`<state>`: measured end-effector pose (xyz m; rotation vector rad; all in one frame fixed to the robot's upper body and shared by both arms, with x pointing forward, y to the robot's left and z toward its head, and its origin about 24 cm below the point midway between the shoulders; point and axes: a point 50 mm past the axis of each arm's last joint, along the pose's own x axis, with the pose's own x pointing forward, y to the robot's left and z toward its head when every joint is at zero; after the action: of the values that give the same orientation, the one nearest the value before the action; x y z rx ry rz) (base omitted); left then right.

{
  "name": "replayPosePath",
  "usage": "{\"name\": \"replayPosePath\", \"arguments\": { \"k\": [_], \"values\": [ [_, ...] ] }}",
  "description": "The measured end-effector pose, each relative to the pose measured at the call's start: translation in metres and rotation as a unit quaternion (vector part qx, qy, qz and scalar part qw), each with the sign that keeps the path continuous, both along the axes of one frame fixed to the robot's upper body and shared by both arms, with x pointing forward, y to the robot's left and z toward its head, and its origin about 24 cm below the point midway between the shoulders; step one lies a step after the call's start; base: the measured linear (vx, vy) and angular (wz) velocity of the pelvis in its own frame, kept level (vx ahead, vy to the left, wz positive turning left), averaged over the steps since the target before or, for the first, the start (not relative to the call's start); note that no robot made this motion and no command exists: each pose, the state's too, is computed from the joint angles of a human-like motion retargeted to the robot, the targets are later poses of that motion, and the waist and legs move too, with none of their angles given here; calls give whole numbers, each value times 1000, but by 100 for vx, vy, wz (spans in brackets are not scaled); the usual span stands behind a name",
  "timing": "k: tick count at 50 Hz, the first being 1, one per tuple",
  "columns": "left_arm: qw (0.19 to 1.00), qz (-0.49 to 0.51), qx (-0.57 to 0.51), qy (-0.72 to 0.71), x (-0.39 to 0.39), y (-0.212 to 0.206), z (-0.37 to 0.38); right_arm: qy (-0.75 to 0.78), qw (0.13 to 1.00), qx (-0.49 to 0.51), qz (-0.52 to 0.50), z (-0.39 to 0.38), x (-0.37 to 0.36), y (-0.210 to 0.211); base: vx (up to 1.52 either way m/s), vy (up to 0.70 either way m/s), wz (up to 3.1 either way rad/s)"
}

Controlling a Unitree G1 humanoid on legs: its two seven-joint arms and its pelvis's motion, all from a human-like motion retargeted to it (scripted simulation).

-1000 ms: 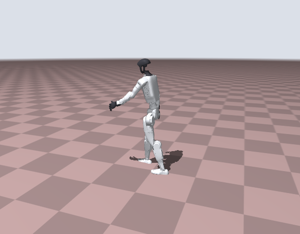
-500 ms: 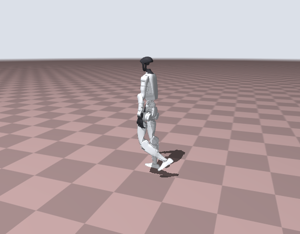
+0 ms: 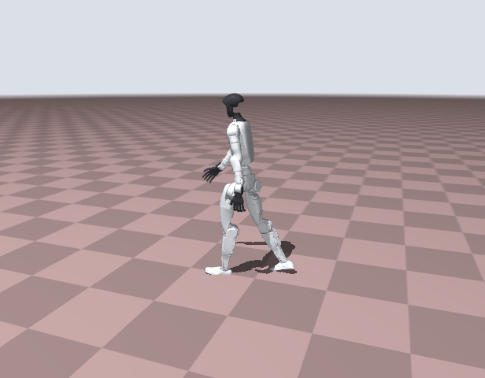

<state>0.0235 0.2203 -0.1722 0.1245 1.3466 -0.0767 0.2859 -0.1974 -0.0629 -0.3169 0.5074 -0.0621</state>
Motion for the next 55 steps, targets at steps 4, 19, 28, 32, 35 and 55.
{"name": "replayPosePath", "arguments": {
  "k": [4,19,28,32,35,55],
  "values": [
    [998,-65,12,-11,32,4,3,81,997,17,1,-37,-46,-1,69,28,14],
    [911,-200,143,-332,294,-13,133,418,908,15,-7,-108,-235,-31,54,18,79],
    [808,-166,143,-547,362,-43,240,456,889,38,-4,-112,-263,-20,56,-4,61],
    [810,-169,132,-546,359,-46,234,448,892,52,23,-114,-257,-8,62,-14,10],
    [835,-183,117,-505,345,-47,205,434,898,59,26,-113,-247,-7,68,-13,18],
    [974,-196,-16,115,-3,0,0,186,982,-21,-18,-44,-56,-34,62,-14,-46]
  ]
}}
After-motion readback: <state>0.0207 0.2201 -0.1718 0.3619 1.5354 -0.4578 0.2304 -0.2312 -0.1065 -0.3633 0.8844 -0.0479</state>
